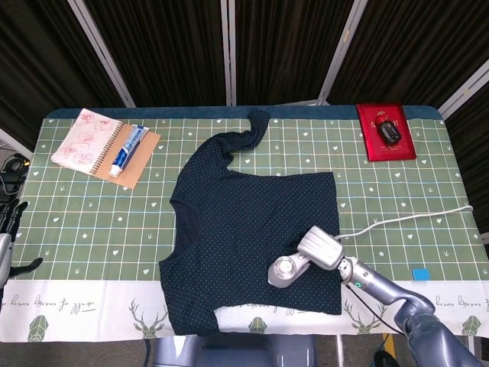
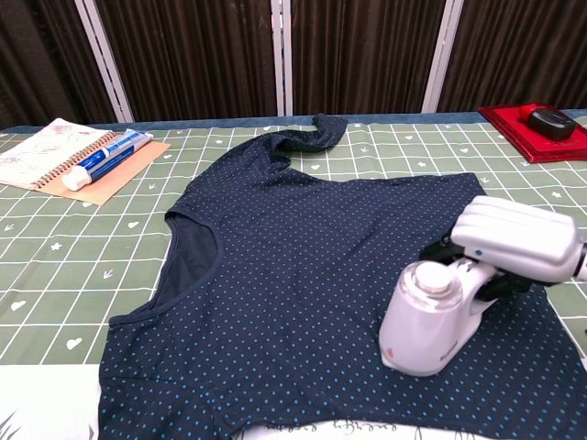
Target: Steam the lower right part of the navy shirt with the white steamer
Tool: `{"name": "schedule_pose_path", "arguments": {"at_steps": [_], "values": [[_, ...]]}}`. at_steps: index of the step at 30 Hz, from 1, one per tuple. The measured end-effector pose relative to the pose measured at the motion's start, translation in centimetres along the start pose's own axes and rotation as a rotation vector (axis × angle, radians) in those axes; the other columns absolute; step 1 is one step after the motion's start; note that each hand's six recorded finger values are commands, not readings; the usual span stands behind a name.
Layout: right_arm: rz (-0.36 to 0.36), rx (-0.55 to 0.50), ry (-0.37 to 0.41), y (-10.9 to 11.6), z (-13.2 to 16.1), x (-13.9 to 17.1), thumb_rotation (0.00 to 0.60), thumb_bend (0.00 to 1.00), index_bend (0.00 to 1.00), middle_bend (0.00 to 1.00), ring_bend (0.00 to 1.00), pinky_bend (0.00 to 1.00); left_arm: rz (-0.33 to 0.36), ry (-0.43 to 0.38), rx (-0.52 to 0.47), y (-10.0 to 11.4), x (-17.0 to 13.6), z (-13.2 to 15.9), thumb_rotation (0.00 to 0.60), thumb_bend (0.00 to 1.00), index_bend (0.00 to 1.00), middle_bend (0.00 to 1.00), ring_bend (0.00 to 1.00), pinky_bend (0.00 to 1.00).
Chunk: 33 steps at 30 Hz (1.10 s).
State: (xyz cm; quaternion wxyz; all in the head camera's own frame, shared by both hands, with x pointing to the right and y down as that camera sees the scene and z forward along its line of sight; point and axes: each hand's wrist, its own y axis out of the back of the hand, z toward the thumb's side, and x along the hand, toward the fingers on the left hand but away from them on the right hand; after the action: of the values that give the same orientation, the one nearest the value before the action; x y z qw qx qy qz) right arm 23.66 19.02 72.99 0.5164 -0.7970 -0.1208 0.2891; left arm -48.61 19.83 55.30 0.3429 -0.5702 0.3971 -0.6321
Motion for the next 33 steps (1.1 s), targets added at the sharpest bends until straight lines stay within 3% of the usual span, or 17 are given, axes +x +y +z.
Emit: {"name": "schedule_pose_path", "arguments": {"at_steps": [7,17,23,33], "values": [[-0.025,0.008,0.055,0.4,2.0,-1.0,0.6,0.81,0.8,0.72,0.76,1.0,0.002,0.004,-0.002,0.1,0.0,-0.1,0.6,0.0,0.0,0.0,0.0,0.0],[-0.003,0.026,0.021,0.3,0.9,-0.2,0.6,0.81,0.8,0.72,0.76,1.0,0.0,0.002,0.002,0.0,0.0,-0.1,0.6,0.0,0.0,0.0,0.0,0.0],[0.012,0.044,-0.044,0.6,-1.5,1.4,0.6,0.81,0.8,0.72,0.76,1.0,-0.003,0.002,0.006,-0.2,0.0,0.0,0.6,0.0,0.0,0.0,0.0,0.0],[0.003,0.028,-0.252,2.2,-7.9,5.3,0.6,0.81,0.8,0.72,0.76,1.0,-0.01,-0.007,0.014,-0.5,0.0,0.5,0.6,0.0,0.0,0.0,0.0,0.0]]}}
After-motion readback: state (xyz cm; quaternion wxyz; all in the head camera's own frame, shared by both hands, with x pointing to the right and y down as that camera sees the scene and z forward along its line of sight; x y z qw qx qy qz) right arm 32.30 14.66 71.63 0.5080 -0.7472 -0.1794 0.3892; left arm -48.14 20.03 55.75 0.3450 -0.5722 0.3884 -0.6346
